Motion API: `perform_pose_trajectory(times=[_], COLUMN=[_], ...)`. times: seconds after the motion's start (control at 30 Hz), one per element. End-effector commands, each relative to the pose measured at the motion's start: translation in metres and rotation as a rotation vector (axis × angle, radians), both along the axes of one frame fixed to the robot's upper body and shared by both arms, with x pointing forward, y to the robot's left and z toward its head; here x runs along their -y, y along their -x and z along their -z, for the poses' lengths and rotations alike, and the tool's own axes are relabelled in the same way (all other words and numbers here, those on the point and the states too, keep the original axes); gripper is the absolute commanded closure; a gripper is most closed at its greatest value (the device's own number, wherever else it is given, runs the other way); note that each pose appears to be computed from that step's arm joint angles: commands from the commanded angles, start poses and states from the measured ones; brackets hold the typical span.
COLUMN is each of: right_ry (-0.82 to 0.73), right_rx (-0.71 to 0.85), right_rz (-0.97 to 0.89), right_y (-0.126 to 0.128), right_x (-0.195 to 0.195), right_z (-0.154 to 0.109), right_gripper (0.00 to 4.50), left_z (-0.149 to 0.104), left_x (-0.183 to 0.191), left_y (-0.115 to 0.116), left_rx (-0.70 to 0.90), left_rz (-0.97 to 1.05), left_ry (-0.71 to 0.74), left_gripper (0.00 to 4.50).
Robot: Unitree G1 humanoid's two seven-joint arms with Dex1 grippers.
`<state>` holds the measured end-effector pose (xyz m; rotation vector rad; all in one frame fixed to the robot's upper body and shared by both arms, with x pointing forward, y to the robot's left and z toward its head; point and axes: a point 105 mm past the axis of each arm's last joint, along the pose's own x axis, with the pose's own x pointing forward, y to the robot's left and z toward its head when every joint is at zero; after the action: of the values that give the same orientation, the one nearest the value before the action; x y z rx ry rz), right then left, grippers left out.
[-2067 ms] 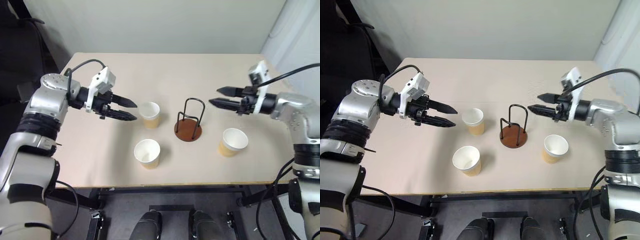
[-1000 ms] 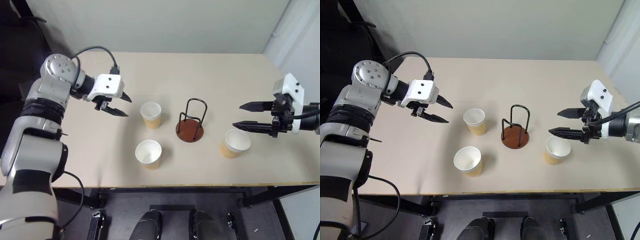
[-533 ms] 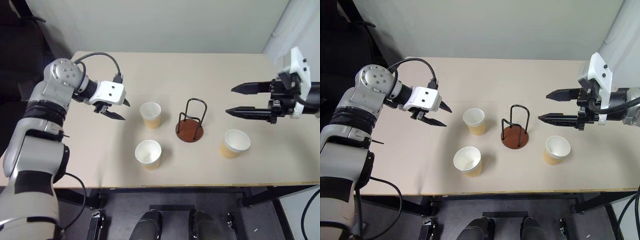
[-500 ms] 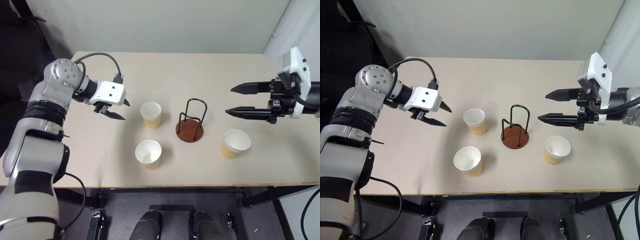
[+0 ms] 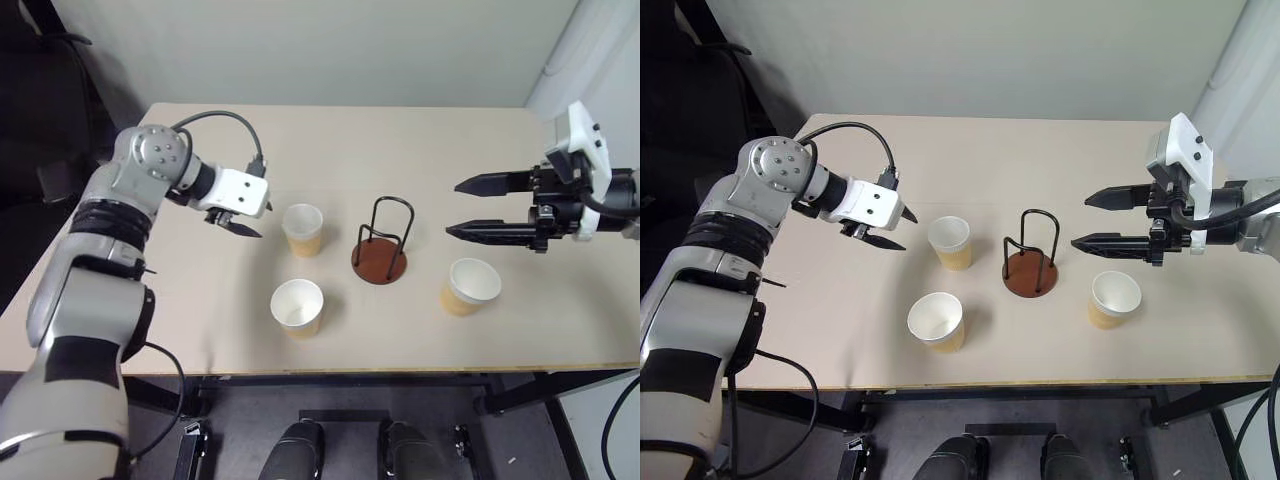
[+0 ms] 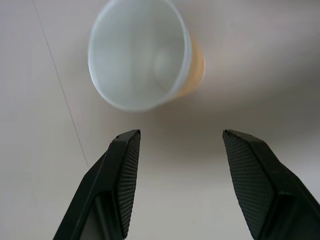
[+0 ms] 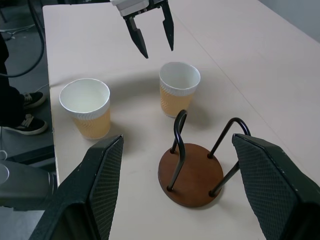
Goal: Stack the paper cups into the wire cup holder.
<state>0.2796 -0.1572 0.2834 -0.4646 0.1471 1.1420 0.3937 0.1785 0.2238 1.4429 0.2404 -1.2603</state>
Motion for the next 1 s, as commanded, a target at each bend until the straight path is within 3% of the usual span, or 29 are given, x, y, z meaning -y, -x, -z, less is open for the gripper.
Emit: perform_pose_trajectory(times=[0.03, 1.0], right_ry=[0.007, -0.010], right_rx=[0.030, 0.022], right_rz=[-0.017, -0.006], right_y=[0.005, 0.006], right_x=[0.000, 0.001], right_z=[-0.011, -0.012], right_gripper=[1.01, 1.01], left_z=[-0.029, 0.023], left_x=[0.008, 0.037], left_y=[0.001, -0.019], left_rx=[0.089, 0.064], left_rz=[0.040, 0.033], left_ry=[0.021, -0.033], left_gripper=[1.69, 1.69])
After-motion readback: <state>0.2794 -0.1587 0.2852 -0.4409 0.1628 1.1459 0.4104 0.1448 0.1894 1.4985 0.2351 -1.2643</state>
